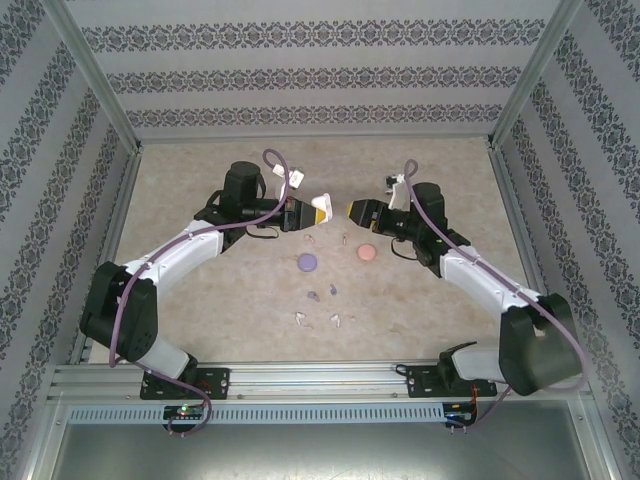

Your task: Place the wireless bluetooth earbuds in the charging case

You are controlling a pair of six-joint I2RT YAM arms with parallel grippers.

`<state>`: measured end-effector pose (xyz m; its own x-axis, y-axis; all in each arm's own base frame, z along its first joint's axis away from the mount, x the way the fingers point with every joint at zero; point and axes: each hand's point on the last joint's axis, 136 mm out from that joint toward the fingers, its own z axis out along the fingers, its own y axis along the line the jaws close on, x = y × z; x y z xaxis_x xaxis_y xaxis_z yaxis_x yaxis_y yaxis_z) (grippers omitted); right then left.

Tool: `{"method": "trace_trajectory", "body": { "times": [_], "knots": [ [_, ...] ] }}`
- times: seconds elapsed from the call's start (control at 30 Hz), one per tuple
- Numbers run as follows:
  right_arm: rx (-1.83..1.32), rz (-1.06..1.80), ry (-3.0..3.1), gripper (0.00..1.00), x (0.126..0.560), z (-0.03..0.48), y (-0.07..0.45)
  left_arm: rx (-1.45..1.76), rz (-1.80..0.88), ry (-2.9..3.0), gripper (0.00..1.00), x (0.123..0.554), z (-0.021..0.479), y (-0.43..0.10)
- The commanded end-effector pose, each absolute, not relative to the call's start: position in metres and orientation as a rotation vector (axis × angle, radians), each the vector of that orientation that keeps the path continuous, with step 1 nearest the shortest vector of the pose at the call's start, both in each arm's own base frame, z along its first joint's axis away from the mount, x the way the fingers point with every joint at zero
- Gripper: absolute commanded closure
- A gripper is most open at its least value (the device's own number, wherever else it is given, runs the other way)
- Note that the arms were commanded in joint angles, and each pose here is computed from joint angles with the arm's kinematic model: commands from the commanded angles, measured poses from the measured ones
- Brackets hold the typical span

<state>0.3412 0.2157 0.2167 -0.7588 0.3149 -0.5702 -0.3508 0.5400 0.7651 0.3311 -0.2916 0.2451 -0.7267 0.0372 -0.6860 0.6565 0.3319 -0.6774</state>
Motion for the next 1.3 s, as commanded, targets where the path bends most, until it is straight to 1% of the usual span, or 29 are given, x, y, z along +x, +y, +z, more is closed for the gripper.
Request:
{"method": "trace_trajectory", "body": {
  "times": [0.0,0.13,0.37,0.47,0.67,0.97,1.27],
  "knots": [
    [-0.130,1.364,2.013,0.43,0.324,0.243,0.234,0.663,-1.432,1.940,1.00,0.326,0.269,-0.294],
    [-0.163,1.418,1.984,0.44,0.321,0.252,0.245,0.647,-1.447,1.913,1.00,0.327,0.274,-0.295],
    [-0.112,1.508,1.918,0.50,0.326,0.261,0.248,0.586,-1.453,1.839,1.00,0.332,0.286,-0.293],
    [-0.099,1.531,1.902,0.53,0.329,0.264,0.250,0.571,-1.463,1.820,1.00,0.333,0.289,-0.293],
    [-0.090,1.544,1.899,0.57,0.332,0.263,0.252,0.546,-1.474,1.780,1.00,0.334,0.297,-0.292],
    [-0.072,1.583,1.887,0.61,0.339,0.260,0.256,0.533,-1.486,1.756,1.00,0.337,0.302,-0.293],
    [-0.066,1.628,1.866,0.65,0.345,0.264,0.260,0.535,-1.492,1.765,1.00,0.336,0.297,-0.297]
  ]
}}
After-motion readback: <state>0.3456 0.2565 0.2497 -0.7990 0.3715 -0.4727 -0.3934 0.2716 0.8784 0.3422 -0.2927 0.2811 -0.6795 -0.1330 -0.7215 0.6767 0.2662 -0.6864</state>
